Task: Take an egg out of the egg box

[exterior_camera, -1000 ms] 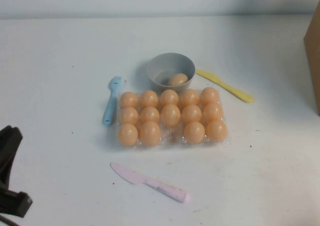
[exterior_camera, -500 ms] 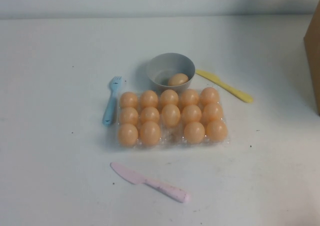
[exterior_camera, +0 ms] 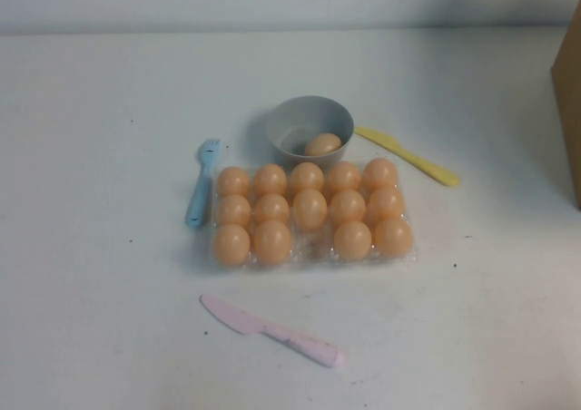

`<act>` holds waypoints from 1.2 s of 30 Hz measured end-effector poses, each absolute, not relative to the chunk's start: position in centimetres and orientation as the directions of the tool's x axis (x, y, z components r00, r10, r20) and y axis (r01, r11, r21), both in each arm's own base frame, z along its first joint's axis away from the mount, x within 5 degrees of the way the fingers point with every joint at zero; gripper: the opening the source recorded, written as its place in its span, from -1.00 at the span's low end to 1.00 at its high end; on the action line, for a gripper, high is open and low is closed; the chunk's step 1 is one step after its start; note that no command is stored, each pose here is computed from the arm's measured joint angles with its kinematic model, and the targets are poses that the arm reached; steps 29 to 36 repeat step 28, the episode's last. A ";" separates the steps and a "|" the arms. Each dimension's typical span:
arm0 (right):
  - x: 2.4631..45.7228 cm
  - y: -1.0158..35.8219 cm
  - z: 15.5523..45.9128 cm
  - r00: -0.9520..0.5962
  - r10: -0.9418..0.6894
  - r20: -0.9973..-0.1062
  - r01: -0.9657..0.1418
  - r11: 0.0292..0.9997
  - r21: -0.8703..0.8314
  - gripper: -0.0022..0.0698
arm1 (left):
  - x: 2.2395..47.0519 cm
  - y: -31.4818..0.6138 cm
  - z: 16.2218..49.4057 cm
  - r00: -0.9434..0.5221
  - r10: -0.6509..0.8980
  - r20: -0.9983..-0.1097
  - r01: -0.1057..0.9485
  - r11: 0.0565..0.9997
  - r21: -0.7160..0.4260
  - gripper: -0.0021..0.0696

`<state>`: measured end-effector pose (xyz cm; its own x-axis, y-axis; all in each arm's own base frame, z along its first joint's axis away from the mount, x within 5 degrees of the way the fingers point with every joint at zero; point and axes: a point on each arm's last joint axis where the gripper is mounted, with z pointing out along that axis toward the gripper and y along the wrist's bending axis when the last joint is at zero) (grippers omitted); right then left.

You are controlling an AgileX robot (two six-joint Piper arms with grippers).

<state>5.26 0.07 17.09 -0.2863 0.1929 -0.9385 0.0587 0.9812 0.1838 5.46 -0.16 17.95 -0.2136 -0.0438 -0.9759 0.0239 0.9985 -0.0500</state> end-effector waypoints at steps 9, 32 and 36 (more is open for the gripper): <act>5.3 0.1 17.1 -0.286 0.193 -0.939 0.059 0.981 0.184 -0.99 | 5.3 -0.6 17.2 -0.290 -0.011 -0.957 0.071 0.997 -0.033 -0.95; 5.3 0.1 17.1 -0.286 0.193 -0.939 0.059 0.981 0.184 -0.99 | 5.3 -0.6 17.2 -0.292 -0.010 -0.956 0.073 0.997 -0.033 -0.95; 5.3 0.1 17.1 -0.286 0.193 -0.939 0.059 0.981 0.184 -0.99 | 5.3 -0.6 17.2 -0.292 -0.010 -0.956 0.073 0.997 -0.033 -0.95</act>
